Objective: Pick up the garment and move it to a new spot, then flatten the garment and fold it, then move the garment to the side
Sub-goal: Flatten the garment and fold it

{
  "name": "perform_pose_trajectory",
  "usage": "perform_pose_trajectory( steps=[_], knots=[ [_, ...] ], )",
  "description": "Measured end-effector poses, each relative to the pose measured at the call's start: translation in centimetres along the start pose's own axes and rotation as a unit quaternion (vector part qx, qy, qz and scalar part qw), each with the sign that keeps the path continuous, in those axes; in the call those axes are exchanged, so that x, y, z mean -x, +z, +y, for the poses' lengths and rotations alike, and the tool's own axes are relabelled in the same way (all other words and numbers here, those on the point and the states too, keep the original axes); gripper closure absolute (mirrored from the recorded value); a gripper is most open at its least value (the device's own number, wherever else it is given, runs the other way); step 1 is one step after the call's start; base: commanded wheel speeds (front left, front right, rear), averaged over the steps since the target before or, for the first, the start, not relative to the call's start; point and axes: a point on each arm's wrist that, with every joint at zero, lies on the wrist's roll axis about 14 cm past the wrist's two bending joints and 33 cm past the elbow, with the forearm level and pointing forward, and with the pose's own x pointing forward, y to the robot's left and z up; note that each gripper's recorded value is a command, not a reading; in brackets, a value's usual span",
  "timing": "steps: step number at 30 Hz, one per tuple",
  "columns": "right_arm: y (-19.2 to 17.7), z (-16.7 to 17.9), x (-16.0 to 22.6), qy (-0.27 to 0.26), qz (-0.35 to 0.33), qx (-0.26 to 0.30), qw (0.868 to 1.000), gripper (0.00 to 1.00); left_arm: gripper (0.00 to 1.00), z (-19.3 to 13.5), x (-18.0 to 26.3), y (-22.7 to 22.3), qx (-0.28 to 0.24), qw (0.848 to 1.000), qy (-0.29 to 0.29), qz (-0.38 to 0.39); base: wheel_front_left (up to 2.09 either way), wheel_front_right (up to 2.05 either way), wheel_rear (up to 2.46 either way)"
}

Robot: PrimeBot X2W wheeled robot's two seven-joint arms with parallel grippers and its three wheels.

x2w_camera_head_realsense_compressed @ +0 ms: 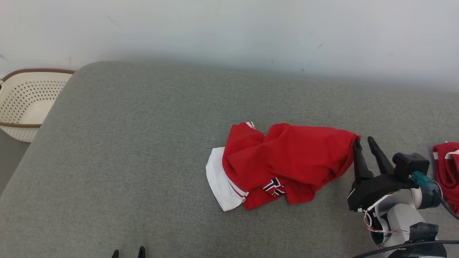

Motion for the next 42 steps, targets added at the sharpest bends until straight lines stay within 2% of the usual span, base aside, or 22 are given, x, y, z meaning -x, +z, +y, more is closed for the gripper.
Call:
perform_pose_trajectory(
  steps=[9, 18, 32, 42],
  knots=[
    [-1.1, -2.7, 3.0, -0.044, 0.013, 0.001, 0.999, 0.0, 0.0, -1.3, -0.6, 0.3, -0.003, 1.0, -0.02, -0.005, 0.0, 0.0, 0.0],
    [-2.3, -2.9, 6.0, -0.059, 0.025, -0.002, 0.998, 0.0, 0.0, -2.1, -0.6, 0.7, -0.004, 0.999, -0.034, -0.012, 0.0, 0.0, 0.0],
    [-3.6, 1.3, 4.0, -0.005, 0.04, -0.018, 0.999, 0.0, 0.0, -1.4, -0.4, -0.1, -0.005, 1.0, -0.023, 0.001, 0.0, 0.0, 0.0],
    [-5.9, 0.8, 3.4, -0.013, 0.074, -0.018, 0.997, 0.0, 0.0, -0.4, -0.3, -0.6, -0.006, 1.0, -0.006, 0.01, 0.0, 0.0, 0.0]
  ],
)
